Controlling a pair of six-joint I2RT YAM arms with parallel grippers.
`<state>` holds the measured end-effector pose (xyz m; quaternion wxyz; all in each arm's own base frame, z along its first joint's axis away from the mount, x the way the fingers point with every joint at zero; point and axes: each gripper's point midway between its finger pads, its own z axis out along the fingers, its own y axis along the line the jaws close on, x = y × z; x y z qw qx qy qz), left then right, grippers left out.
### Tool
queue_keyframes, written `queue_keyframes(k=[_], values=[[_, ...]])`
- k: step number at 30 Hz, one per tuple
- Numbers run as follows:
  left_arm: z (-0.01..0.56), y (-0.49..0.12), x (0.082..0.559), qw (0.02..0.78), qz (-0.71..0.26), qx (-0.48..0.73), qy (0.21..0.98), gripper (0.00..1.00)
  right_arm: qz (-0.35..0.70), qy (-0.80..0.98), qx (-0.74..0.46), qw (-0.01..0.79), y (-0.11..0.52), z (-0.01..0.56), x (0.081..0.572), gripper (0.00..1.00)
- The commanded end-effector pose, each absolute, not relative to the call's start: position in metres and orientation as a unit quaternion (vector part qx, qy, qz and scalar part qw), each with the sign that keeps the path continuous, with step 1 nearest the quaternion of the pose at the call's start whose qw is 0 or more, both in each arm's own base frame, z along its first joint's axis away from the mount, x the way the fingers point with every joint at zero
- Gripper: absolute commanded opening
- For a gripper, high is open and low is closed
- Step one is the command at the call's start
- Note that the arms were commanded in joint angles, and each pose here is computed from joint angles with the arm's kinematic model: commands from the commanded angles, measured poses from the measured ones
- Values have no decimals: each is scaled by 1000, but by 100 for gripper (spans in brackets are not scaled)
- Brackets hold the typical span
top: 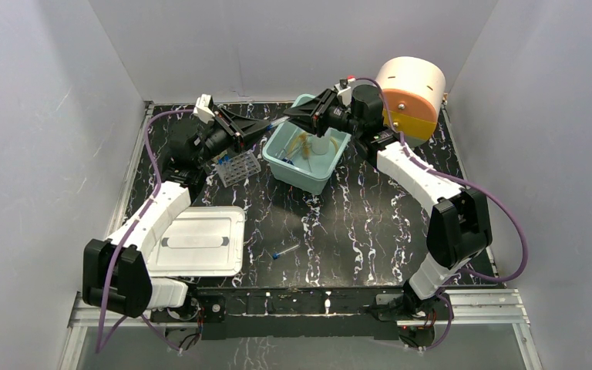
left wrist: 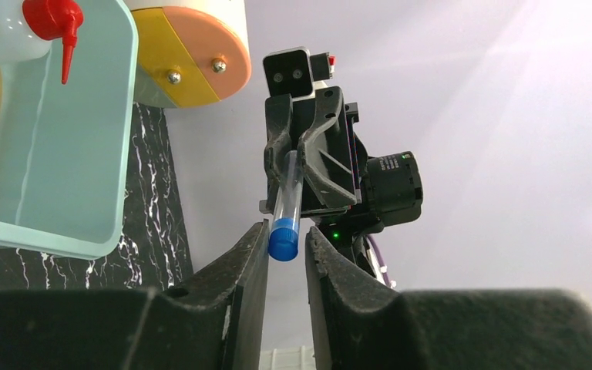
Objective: Organize the chemistry lab equipment
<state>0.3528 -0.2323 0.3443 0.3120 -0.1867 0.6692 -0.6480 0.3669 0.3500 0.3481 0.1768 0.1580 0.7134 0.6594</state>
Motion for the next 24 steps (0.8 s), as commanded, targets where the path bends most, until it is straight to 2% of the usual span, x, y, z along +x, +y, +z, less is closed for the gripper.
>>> queue_keyframes(k=[1,9,15,18,24], values=[[357,-232,351,328,-660,-172,654,21,684,689,143,190,352,371,362,27],[358,-232,351,328,-658,-168,657,23,681,692,141,191,355,370,360,28],[360,-231,348,346,-645,-152,665,7,676,696,143,195,354,367,360,30],[353,-229,347,343,-625,-152,685,5,667,701,139,211,351,365,361,36],[325,-220,330,310,-570,-153,745,5,607,730,106,295,328,362,373,62]])
